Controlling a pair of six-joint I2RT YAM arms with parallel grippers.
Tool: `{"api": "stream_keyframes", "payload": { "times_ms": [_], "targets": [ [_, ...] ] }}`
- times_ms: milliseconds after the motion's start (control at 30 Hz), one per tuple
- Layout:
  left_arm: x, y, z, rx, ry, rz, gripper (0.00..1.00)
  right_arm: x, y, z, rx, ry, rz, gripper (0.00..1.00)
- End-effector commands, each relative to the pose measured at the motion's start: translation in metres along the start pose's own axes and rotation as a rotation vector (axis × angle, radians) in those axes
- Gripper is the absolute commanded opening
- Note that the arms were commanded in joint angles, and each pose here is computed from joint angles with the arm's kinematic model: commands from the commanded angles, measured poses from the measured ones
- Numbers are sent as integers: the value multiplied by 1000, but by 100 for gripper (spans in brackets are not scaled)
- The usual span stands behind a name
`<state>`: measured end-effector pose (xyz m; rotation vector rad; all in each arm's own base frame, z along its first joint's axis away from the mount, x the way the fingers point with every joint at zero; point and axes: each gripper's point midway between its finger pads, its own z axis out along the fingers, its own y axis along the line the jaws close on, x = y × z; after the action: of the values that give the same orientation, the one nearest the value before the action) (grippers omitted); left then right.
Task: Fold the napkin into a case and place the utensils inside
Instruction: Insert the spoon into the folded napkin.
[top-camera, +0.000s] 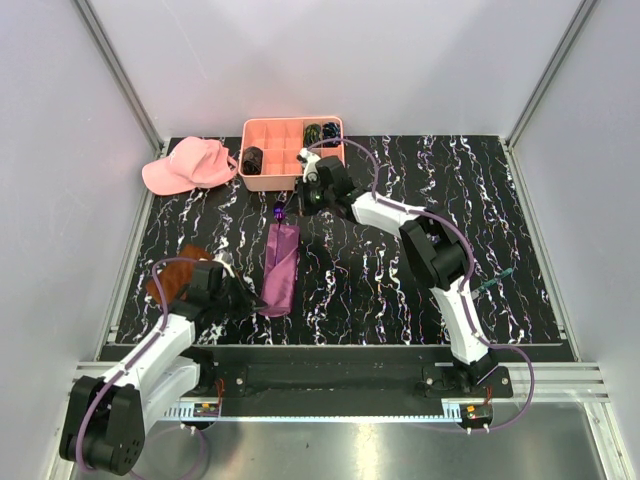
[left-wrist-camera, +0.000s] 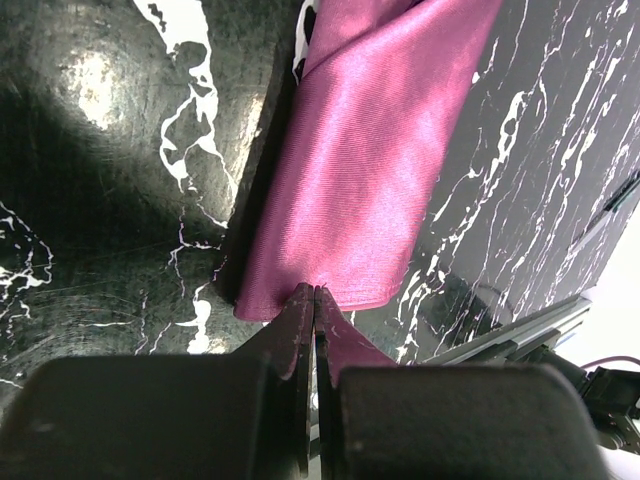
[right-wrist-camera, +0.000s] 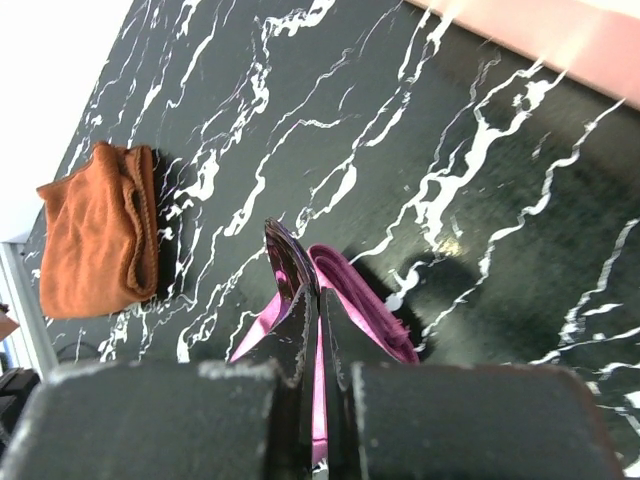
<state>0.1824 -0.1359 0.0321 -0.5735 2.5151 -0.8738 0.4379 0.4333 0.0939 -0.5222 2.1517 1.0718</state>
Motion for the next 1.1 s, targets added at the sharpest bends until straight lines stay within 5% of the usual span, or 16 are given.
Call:
{"api": "stream_keyframes", "payload": {
  "times_ms": [0,1067],
  "targets": [
    [-5,-3,1,25,-36,10,0,-7,35,-3,-82,-22,6,0],
    [-5,-4,-1,47,-53,11,0,64,34,9,-52,184,170,0]
  ]
}}
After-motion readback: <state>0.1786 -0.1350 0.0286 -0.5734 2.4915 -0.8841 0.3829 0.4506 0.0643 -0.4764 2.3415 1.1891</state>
